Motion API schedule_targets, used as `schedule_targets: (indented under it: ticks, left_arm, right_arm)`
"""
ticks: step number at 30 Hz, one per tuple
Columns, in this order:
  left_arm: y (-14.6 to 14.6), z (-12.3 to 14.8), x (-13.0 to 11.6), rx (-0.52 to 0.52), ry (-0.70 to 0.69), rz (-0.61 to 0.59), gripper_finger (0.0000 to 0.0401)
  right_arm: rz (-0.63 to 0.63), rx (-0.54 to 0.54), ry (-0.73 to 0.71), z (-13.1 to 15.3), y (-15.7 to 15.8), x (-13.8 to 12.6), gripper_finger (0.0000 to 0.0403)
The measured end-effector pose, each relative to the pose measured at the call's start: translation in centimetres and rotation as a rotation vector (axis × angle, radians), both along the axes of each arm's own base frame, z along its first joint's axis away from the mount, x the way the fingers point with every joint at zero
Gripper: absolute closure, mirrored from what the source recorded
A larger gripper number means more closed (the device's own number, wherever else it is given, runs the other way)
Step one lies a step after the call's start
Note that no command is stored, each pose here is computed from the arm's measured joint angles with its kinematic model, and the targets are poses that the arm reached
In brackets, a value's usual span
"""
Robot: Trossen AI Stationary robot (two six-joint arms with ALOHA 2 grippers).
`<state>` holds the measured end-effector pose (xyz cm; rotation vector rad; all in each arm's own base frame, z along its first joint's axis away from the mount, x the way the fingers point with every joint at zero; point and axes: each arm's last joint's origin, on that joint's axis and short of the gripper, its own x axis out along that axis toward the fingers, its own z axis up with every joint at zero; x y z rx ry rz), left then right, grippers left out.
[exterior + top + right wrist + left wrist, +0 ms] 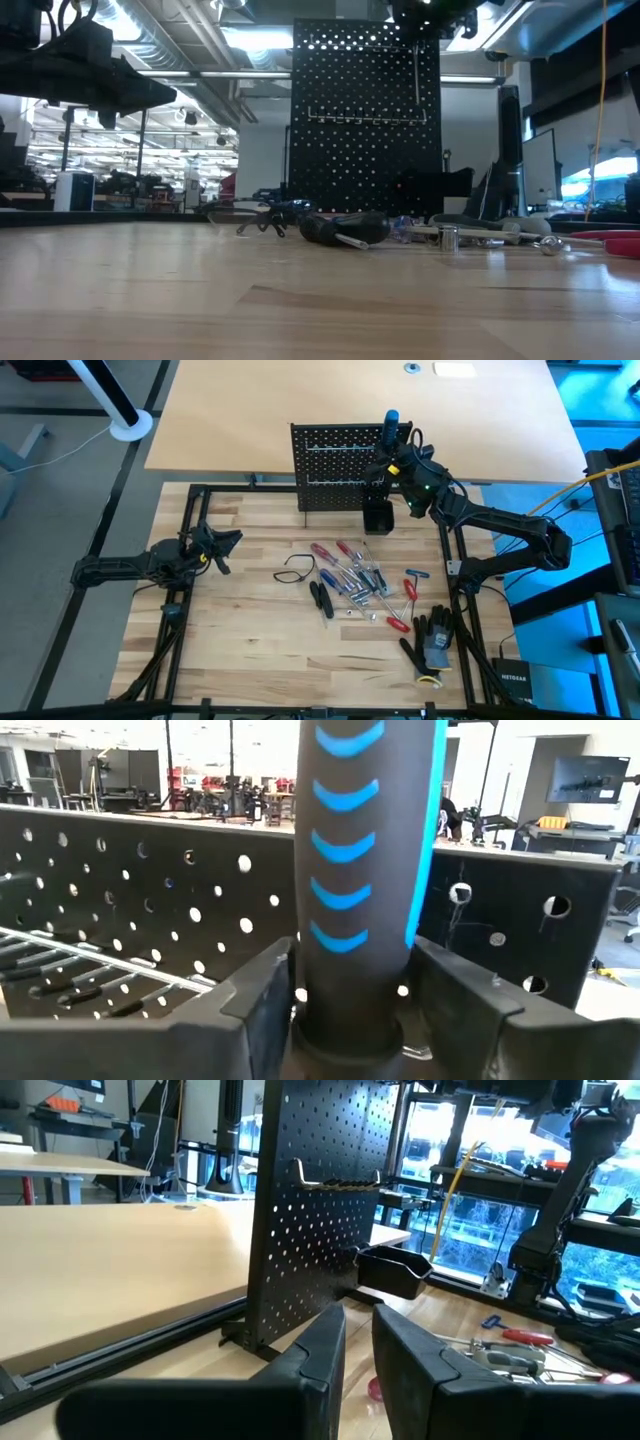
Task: Hang tools onto peg board
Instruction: Hang the blue screwdriver on the peg board, then hang the gray screwdriver on the peg board
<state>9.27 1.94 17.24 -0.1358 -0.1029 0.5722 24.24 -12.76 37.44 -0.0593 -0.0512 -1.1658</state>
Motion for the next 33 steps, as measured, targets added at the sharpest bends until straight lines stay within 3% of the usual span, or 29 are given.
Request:
schedule_targets:
  ticks: [11,18,27,33]
  left_arm:
    - [0.0,0.0,0.0,0.0,0.0,0.0,0.0356]
    - [0.0,0.0,0.0,-0.001,0.0,0.0,0.0356]
    - [0.0,0.0,0.0,-0.003,-0.001,-0.002,0.0356]
    - [-0.1,0.0,0.0,0.0,0.0,-0.024,0.0356]
  right_arm:
    - [0.035,-0.034,-0.018,1.2,0.6,-1.1,0.0149]
    - [0.098,-0.068,-0.053,2.5,2.3,-2.1,0.0145]
    - [0.205,-0.118,0.039,3.5,7.5,-2.5,0.0146]
    - [0.392,-0.098,0.158,2.4,11.7,-1.9,0.0146]
